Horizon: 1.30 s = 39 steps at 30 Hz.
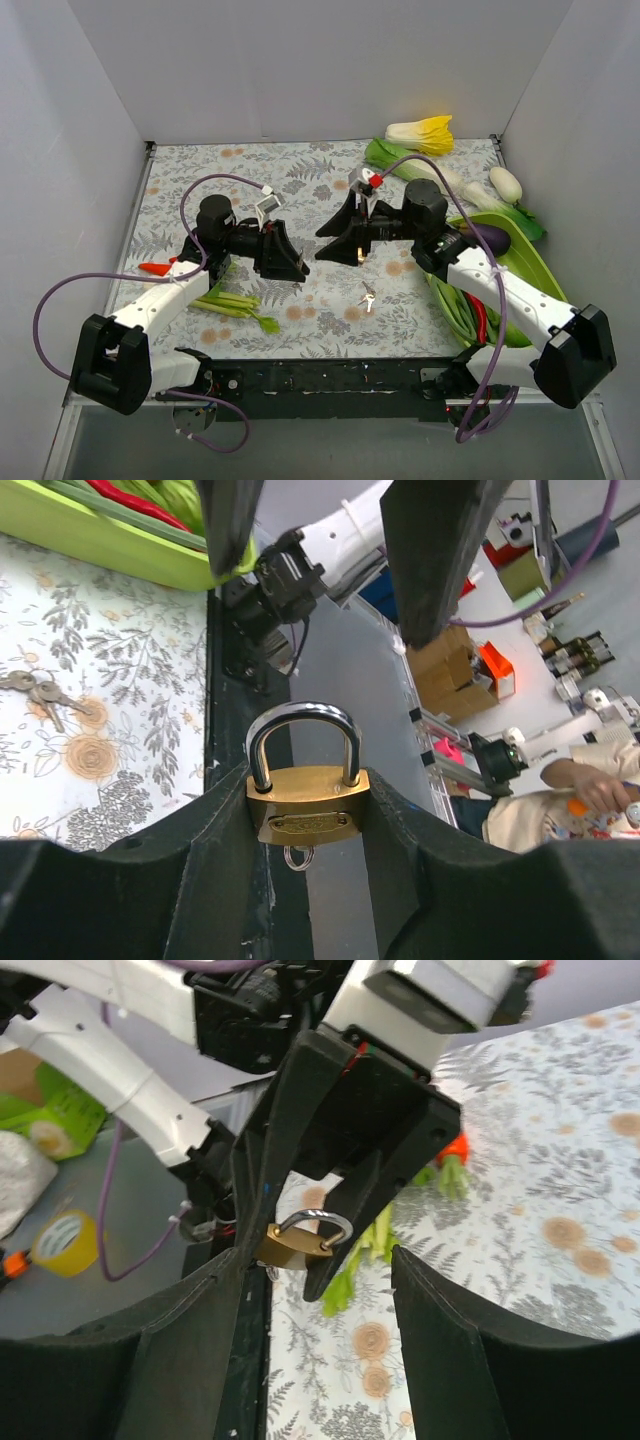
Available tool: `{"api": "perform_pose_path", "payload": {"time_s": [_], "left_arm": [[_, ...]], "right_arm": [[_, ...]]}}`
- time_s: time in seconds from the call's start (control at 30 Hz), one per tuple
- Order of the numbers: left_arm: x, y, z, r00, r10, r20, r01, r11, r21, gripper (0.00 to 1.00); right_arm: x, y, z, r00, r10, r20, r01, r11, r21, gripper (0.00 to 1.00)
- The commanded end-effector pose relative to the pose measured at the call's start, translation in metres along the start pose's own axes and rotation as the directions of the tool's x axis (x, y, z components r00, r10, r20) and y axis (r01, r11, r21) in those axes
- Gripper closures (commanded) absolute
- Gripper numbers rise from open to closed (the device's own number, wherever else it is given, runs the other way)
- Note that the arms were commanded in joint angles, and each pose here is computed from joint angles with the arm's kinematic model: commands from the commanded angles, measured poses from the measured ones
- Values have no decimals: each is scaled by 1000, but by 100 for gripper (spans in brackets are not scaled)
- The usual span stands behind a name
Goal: Unlock with the key
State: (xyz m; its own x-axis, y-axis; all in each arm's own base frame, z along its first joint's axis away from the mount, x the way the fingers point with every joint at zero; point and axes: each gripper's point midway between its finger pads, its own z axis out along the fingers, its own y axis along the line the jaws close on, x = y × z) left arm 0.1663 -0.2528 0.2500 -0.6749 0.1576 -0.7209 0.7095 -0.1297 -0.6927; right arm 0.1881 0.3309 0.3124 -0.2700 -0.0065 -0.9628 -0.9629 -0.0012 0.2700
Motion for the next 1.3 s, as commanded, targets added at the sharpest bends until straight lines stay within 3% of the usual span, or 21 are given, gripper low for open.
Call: {"api": "perform_pose_path", "payload": {"time_s": [0.0, 0.4, 0.63, 1.03, 1.27], "left_arm": [[0, -34, -5, 993, 99, -61, -92, 989, 112, 100], [11, -51, -5, 987, 125, -104, -105, 978, 179, 100], [11, -51, -4, 987, 122, -107, -102, 978, 181, 100], [8, -47, -3, 988, 123, -90, -108, 982, 158, 100], [2, -36, 0, 992, 106, -63, -99, 990, 105, 100]], "right_arm": [[-12, 30, 14, 996, -83, -20, 79, 986, -148, 32], [-11, 41, 29, 993, -103, -60, 86, 968, -236, 32], [2, 45, 40, 989, -99, -114, 67, 963, -260, 39], [6, 47, 37, 987, -82, -135, 45, 965, -259, 68], [5, 45, 36, 987, -64, -147, 29, 973, -231, 90]]}}
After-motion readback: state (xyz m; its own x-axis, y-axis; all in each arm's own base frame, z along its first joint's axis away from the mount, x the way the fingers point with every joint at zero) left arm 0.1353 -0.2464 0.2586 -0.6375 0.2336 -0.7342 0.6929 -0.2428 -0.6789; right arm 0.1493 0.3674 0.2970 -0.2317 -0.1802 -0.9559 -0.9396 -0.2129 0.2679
